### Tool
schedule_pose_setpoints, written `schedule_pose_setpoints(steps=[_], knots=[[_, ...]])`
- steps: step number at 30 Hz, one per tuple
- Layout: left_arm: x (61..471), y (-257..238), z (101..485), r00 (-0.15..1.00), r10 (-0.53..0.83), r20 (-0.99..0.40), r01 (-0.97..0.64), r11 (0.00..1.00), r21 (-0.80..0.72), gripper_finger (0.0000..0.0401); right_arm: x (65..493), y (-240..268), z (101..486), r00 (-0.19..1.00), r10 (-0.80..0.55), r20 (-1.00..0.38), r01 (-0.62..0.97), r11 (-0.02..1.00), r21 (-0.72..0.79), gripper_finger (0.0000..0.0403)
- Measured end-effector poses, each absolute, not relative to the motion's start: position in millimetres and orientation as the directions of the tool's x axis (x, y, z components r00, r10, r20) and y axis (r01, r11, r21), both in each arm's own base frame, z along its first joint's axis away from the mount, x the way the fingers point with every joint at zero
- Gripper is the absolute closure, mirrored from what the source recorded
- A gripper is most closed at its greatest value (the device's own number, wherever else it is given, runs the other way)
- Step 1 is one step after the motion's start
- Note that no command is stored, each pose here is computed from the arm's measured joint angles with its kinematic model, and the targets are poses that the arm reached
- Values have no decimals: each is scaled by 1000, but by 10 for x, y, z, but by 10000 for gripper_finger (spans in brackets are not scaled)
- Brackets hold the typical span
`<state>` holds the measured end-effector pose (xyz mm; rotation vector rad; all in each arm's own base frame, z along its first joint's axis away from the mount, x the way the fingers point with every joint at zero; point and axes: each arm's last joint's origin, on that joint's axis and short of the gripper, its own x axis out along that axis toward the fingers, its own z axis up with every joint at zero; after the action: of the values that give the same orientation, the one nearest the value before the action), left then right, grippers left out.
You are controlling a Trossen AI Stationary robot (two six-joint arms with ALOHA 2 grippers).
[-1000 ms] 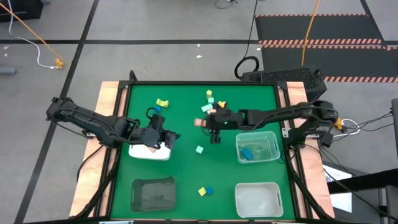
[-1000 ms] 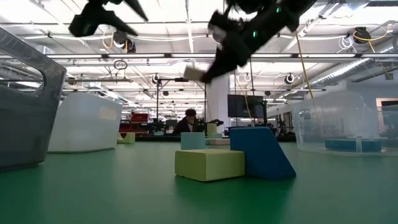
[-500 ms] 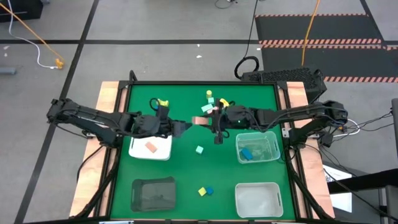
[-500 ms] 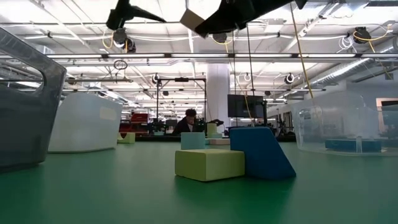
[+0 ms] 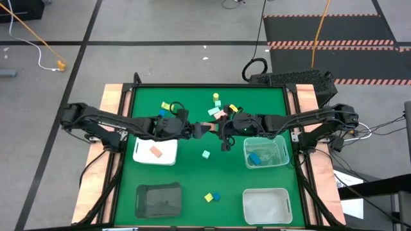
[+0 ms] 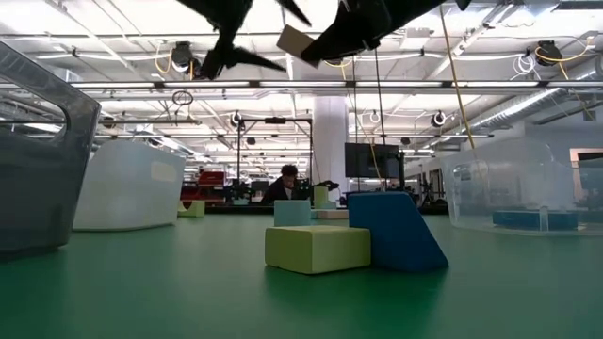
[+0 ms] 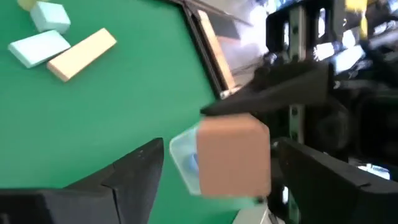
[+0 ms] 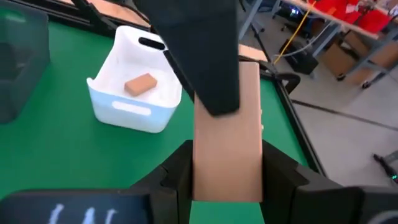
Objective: Sort & place blocks by color
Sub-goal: Put the bottom light brown block into the white bin
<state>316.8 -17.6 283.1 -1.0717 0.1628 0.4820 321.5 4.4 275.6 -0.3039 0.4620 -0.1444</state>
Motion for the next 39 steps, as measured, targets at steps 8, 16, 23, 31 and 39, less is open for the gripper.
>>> schedule_pose_setpoints(steps=[8, 16, 23, 31, 39], knots=[[3268, -159, 2715, 878, 305, -370, -464, 345, -816, 195, 3191, 43, 2699, 858, -207, -469, 50, 944, -325, 292], [3270, -145, 2732, 879, 312, -359, -460, 366, -809, 268, 3187, 41, 2696, 855, -212, -473, 51, 943, -329, 292], [3269, -155, 2728, 881, 304, -363, -461, 377, -803, 268, 3153, 64, 2638, 822, -194, -535, 16, 947, -319, 208], [3259, -92, 2710, 856, 354, -377, -502, 394, -770, 268, 3030, 117, 2490, 704, -186, -685, 73, 979, -191, 118], [3120, 76, 2588, 747, 387, -541, -665, 422, -616, 268, 2888, 179, 2374, 569, -153, -808, 217, 976, -32, 121]])
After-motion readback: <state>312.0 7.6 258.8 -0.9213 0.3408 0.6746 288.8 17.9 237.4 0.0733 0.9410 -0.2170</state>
